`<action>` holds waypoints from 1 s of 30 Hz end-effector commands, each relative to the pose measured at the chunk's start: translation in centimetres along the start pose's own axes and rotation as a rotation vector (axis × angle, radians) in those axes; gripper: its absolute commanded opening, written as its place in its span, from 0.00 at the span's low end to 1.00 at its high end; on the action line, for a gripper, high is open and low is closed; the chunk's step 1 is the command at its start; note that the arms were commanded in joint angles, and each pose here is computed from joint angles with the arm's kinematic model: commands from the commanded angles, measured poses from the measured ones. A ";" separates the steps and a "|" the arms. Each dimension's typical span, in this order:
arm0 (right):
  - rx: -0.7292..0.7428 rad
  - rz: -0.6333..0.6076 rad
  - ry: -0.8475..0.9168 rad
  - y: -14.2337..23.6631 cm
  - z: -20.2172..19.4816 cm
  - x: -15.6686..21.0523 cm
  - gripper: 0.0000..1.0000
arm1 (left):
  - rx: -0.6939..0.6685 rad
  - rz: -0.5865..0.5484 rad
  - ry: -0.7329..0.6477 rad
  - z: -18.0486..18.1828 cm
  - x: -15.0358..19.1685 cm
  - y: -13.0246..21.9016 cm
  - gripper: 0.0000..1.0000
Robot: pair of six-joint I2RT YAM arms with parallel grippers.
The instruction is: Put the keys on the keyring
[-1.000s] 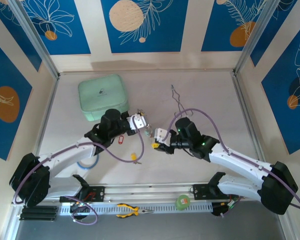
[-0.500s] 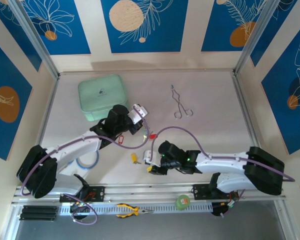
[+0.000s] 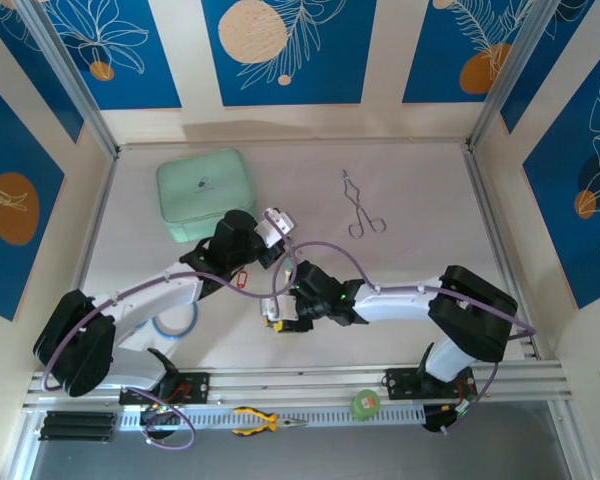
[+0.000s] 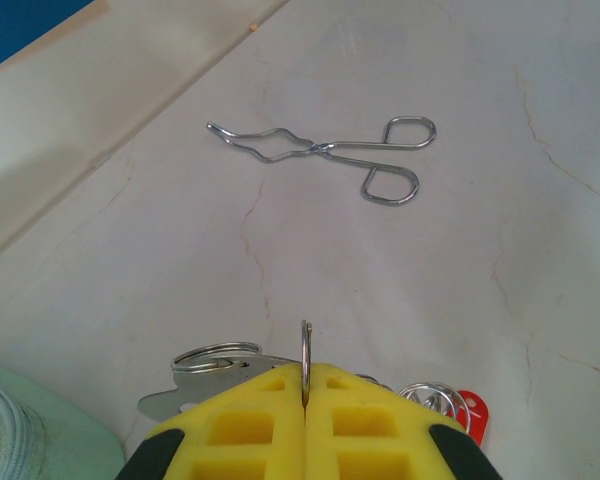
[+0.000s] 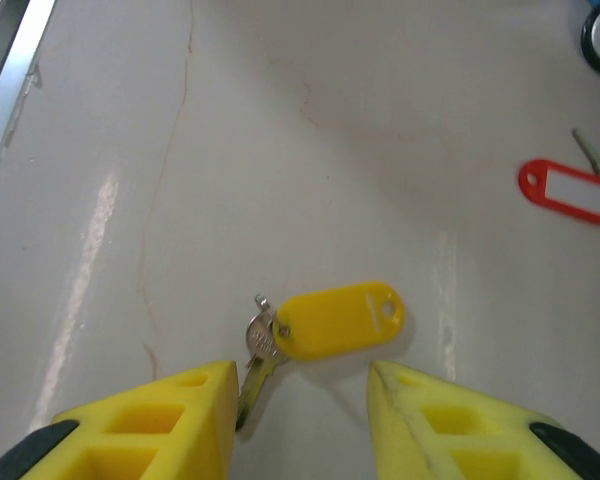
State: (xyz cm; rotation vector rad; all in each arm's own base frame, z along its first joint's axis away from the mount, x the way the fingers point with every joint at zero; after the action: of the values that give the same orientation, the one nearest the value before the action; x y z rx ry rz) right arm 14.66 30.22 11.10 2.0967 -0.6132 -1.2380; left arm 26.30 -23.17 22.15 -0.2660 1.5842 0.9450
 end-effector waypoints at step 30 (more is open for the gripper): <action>-0.216 -0.003 0.259 -3.4 -0.2 -0.8 0.30 | 0.018 -0.059 -0.033 0.0 -0.9 0.1 0.00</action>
State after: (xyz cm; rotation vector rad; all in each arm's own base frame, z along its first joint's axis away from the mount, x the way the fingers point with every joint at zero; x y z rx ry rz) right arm 15.04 32.78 9.16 2.0399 -0.3891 -0.9785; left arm 26.26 -23.18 22.03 -0.2640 1.5715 0.9359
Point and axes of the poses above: each hand's point on the last joint's axis, 136 mm out from that joint toward the fingers, its own y axis back along the fingers, its own z axis along the line the jaws close on, x = y × z, the point moved 8 cm from there along y, back along the fingers, and after that the axes turned 13 degrees about y, right-handed, at the moved point
